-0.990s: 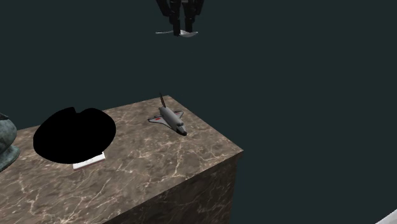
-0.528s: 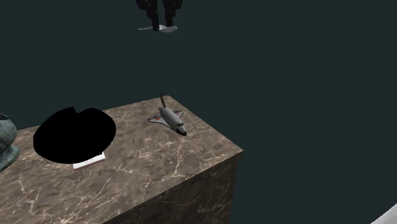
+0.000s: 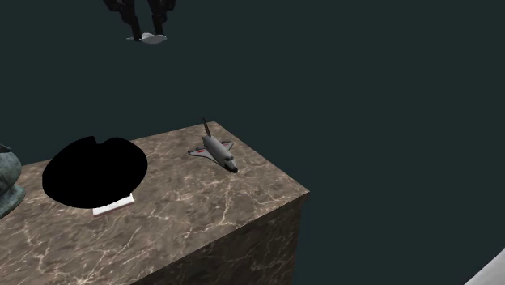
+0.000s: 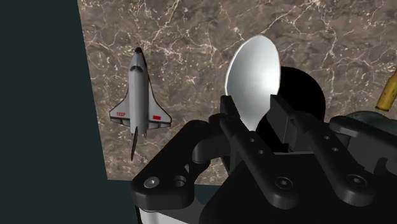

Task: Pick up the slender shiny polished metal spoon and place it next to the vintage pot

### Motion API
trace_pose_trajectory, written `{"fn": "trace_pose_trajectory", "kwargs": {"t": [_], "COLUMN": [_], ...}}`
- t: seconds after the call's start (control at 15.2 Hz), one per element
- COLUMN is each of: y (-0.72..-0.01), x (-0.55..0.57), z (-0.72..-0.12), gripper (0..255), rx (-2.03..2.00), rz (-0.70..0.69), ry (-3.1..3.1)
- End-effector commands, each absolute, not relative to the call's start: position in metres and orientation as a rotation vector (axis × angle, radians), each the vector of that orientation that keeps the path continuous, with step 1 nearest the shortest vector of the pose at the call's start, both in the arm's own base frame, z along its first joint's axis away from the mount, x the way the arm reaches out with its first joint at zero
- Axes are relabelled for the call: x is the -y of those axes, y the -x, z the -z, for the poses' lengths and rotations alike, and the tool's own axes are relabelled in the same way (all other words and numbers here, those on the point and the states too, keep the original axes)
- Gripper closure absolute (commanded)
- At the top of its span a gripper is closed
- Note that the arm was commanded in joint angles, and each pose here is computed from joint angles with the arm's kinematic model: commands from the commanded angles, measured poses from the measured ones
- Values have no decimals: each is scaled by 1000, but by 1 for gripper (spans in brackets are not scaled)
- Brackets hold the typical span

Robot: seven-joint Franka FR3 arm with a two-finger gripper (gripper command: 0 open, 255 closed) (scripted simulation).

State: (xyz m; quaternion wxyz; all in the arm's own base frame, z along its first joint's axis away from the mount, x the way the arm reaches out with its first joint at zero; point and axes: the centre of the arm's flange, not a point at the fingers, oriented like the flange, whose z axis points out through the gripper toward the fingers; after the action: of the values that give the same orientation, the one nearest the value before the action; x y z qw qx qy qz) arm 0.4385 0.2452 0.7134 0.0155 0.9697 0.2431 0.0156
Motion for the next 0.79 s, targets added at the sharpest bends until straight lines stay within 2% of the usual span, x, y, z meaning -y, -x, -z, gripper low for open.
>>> {"fn": "trace_pose_trajectory", "kwargs": {"t": [0.0, 0.73], "y": [-428, -381], "x": [-272, -409], "z": [-714, -715], "gripper": [255, 255], "rx": [-754, -754], "rz": [-49, -49], "ry": [-3018, -3018]}}
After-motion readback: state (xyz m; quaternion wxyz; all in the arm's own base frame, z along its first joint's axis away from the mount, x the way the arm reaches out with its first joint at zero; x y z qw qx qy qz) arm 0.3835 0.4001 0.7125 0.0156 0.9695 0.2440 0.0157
